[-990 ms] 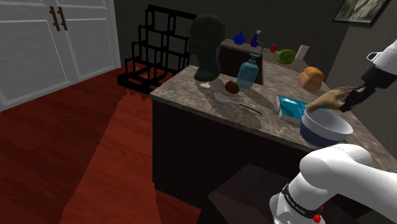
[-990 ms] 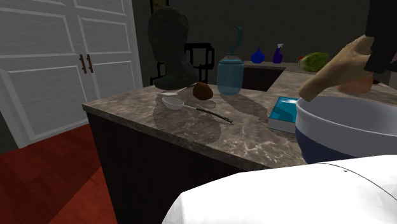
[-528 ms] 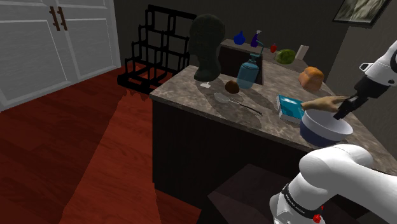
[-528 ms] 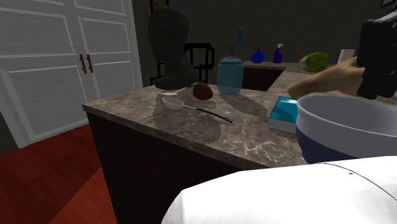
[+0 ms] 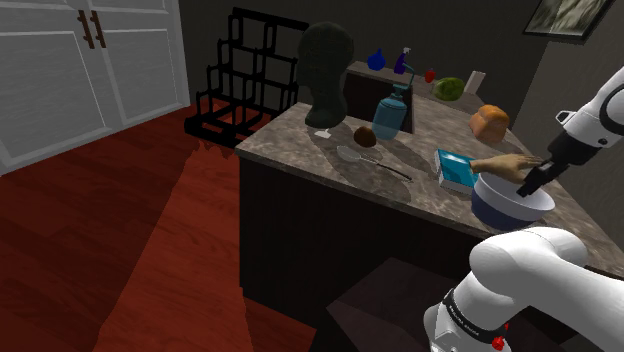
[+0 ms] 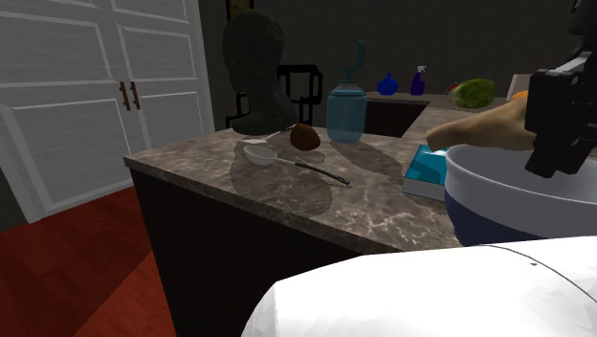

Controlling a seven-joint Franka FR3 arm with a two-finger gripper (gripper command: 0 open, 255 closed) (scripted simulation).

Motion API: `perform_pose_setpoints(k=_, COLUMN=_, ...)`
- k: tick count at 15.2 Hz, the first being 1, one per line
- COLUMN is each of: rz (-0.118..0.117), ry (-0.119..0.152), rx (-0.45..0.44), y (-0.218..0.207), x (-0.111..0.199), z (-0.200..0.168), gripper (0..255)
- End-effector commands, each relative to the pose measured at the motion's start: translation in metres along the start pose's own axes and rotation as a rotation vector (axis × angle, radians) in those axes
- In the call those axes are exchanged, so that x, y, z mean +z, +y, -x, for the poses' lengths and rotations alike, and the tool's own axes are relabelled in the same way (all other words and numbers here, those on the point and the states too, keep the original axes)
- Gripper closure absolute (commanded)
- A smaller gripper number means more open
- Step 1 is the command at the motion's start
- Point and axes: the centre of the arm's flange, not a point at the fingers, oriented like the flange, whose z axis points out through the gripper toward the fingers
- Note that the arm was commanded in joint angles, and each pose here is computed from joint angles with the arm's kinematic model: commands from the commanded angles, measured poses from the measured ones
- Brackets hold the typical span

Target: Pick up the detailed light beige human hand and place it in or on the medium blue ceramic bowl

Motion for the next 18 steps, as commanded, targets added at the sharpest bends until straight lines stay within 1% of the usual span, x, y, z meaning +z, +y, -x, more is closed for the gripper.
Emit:
perform_pose_setpoints(k=1, rz=0.000, ry=0.000, rx=0.000, y=0.000, x=0.000, z=0.000, gripper=255)
perform_pose_setpoints(k=4, rz=0.000, ry=0.000, rx=0.000, y=0.000, x=0.000, z=0.000, gripper=255)
perform_pose_setpoints(k=5, rz=0.000, ry=0.000, rx=0.000, y=0.000, x=0.000, z=0.000, gripper=0)
perform_pose_setpoints(k=10, rz=0.000, ry=0.000, rx=0.000, y=0.000, x=0.000, z=0.000, gripper=0)
perform_pose_setpoints(k=14, rz=0.000, ry=0.000, rx=0.000, y=0.000, x=-0.050, z=0.000, gripper=0)
perform_pose_setpoints(k=18, rz=0.000, ry=0.000, rx=0.000, y=0.000, x=-0.050, z=0.000, gripper=0)
